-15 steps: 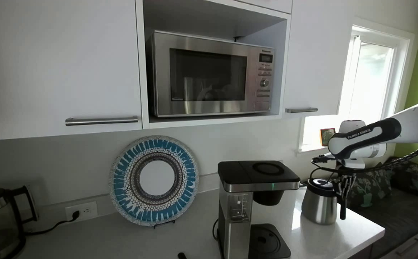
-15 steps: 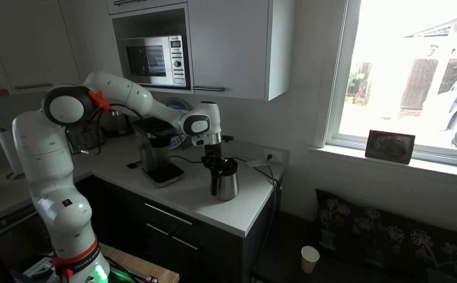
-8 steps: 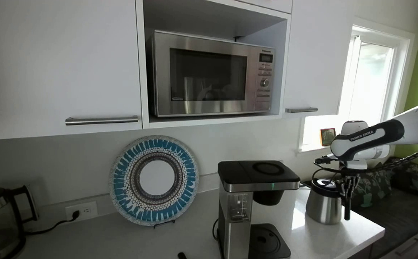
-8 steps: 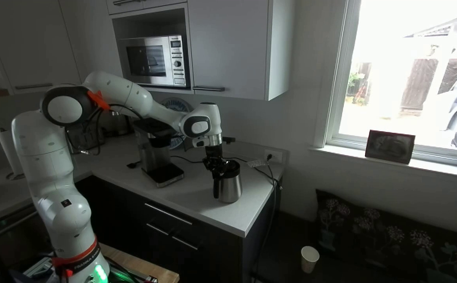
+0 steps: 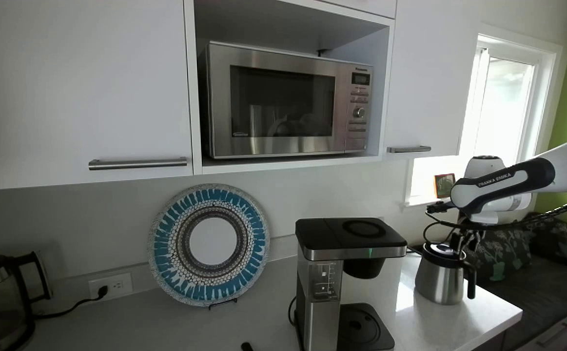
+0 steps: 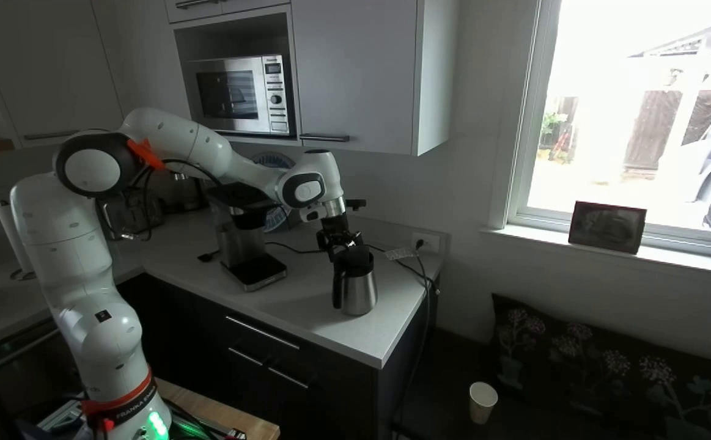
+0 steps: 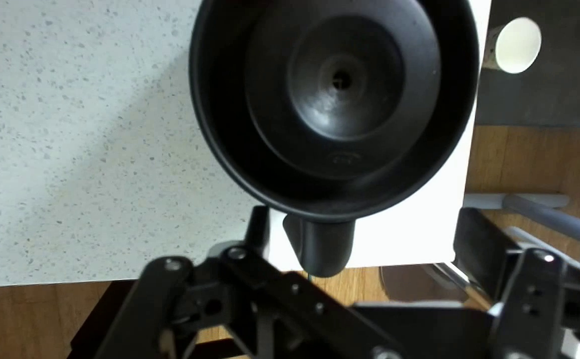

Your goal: Spin the metal carafe clockwise once on the counter top

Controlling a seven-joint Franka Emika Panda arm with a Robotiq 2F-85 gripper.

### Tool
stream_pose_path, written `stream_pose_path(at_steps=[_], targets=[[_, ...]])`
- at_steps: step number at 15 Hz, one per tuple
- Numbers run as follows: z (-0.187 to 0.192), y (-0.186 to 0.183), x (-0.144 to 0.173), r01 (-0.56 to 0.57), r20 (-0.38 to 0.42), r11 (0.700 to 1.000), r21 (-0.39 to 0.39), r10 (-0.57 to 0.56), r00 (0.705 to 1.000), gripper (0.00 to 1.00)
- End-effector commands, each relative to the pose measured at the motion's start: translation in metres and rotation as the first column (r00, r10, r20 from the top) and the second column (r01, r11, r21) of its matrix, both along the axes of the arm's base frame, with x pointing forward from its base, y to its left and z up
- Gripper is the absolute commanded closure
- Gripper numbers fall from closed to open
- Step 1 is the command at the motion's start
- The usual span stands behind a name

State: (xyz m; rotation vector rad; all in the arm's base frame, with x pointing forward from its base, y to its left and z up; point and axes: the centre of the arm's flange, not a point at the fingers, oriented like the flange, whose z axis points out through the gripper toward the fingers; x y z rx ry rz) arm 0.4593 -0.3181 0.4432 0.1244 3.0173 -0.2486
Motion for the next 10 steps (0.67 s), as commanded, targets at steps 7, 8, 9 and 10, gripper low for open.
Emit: stream_pose_path(at_steps=[7,8,9,10], targets=[[0.071,-0.006,-0.029,-0.488,-0.036,0.861,-0.14,0.488,0.872,0.0],[0.074,-0.009,-0.031,-0.538,-0.046,0.83,-0.147,0.538,0.842,0.0],[0.079,-0.01,-0.034,-0.588,-0.056,0.795,-0.151,0.587,0.808,0.0],[0.082,-0.012,-0.036,-0.635,-0.067,0.758,-0.152,0.633,0.771,0.0]])
